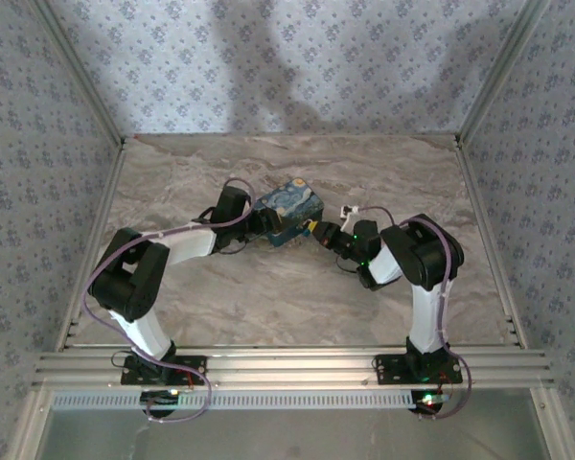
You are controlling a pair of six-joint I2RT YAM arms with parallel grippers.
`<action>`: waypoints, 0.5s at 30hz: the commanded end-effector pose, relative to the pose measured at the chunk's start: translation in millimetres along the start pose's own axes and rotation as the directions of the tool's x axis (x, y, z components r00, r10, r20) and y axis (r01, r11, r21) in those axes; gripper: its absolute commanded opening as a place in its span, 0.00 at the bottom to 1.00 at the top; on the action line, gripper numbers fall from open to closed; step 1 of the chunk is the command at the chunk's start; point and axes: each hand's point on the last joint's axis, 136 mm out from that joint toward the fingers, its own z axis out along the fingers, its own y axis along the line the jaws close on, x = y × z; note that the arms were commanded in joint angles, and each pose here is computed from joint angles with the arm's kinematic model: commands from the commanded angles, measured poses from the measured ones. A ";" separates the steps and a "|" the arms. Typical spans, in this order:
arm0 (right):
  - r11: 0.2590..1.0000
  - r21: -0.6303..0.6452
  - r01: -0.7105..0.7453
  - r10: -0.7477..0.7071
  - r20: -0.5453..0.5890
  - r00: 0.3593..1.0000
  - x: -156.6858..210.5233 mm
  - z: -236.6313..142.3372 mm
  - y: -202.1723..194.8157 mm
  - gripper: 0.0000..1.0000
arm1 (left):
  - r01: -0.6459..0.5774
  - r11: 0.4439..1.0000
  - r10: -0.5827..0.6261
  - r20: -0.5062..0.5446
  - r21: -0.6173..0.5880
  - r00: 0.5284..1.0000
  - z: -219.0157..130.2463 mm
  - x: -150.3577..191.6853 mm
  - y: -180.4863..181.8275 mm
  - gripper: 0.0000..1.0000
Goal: Unlock the padlock with the key
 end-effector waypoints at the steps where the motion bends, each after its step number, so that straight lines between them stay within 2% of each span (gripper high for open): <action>1: 0.999 -0.034 0.014 -0.010 0.106 0.994 -29.3 -5.3 18.3 0.00 | 0.027 0.989 -0.047 -0.136 -0.145 0.990 2.9 48.1 44.4 0.60; 5: 0.999 0.030 0.042 -0.045 0.116 0.992 -29.2 -21.3 8.6 0.00 | 0.029 0.991 -0.044 -0.115 -0.127 0.992 -3.7 37.8 40.0 0.62; 9: 0.994 0.074 0.084 -0.089 0.079 0.993 -23.7 -40.9 10.5 0.00 | 0.008 0.995 -0.016 -0.077 -0.100 0.997 -17.4 18.0 27.8 0.65; 15: 0.973 0.163 0.164 -0.144 -0.124 0.982 13.6 -71.2 20.5 0.00 | -0.035 0.999 0.036 0.006 -0.039 0.999 -46.6 -14.9 4.4 0.75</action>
